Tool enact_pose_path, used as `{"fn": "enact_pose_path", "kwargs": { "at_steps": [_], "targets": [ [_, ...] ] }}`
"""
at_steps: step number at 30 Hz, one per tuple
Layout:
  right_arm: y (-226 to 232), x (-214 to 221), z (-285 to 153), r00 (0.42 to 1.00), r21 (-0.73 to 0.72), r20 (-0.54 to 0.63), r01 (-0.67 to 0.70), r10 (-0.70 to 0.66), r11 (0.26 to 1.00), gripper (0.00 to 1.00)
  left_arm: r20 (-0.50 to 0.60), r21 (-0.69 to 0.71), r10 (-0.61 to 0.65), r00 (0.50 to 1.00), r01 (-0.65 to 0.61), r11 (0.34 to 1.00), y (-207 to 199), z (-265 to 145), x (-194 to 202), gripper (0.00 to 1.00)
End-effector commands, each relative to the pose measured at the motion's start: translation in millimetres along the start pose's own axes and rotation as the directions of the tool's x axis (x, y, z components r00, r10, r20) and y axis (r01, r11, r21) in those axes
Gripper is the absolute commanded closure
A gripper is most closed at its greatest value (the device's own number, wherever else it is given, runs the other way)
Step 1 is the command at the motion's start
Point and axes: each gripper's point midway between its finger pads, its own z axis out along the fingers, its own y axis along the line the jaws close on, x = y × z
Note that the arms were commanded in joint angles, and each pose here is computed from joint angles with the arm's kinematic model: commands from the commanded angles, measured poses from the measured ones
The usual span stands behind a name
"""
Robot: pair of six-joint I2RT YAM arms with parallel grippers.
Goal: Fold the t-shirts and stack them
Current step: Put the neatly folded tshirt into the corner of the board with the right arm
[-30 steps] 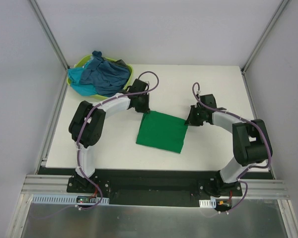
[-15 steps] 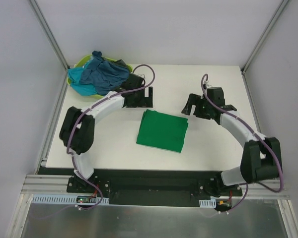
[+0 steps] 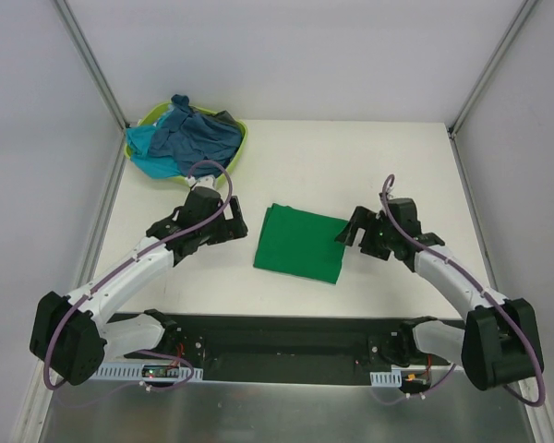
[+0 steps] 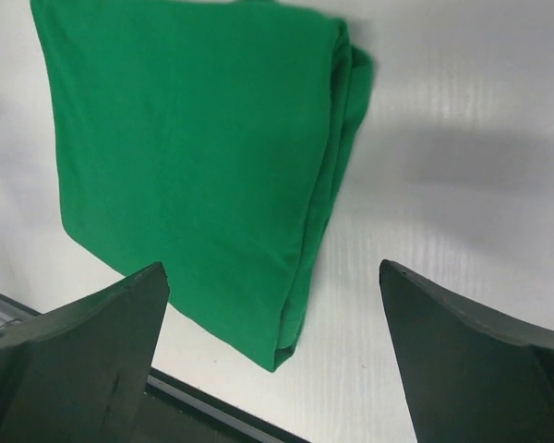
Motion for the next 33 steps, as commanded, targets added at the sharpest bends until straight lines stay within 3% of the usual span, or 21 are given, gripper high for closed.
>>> {"fn": "enact_pose_path", "kwargs": {
  "at_steps": [1,7,11,18,25,29,33],
  "targets": [
    [13.4,2.0,15.7,1.0,0.006,-0.004,-0.03,0.03,1.0,0.03,0.022,-0.015,-0.053,0.998,0.053,0.998,7.0,-2.5,4.4,0.01],
    [-2.5,16.9,40.5,0.998,0.163,-0.045,-0.035,0.043,0.986,0.22,0.014,-0.027,-0.047,0.999,0.047,0.999,9.9,0.0,7.6,0.01],
    [-1.5,28.2,52.6,0.996,0.187,-0.087,-0.019,0.036,0.982,0.32,0.022,-0.041,-0.046,0.999,0.047,0.998,13.6,0.5,7.5,0.01],
    [-0.3,45.2,67.8,0.987,0.263,-0.157,0.031,0.011,0.964,0.69,0.028,-0.066,-0.053,0.998,0.054,0.996,18.4,3.0,8.0,0.01],
    [-18.0,15.1,72.9,0.958,0.445,-0.229,0.262,-0.174,0.856,0.99,0.053,-0.089,-0.058,0.997,0.063,0.994,24.5,1.6,5.8,0.01],
    [-24.8,-24.4,80.9,0.914,0.528,-0.298,0.398,-0.275,0.75,0.99,0.092,-0.127,-0.081,0.992,0.092,0.988,34.6,0.6,3.1,0.01],
    [-29.3,-56.8,95.4,0.899,0.537,-0.337,0.427,-0.28,0.727,0.99,0.119,-0.151,-0.084,0.989,0.101,0.983,41.7,-0.7,-0.1,0.01]
  ]
}}
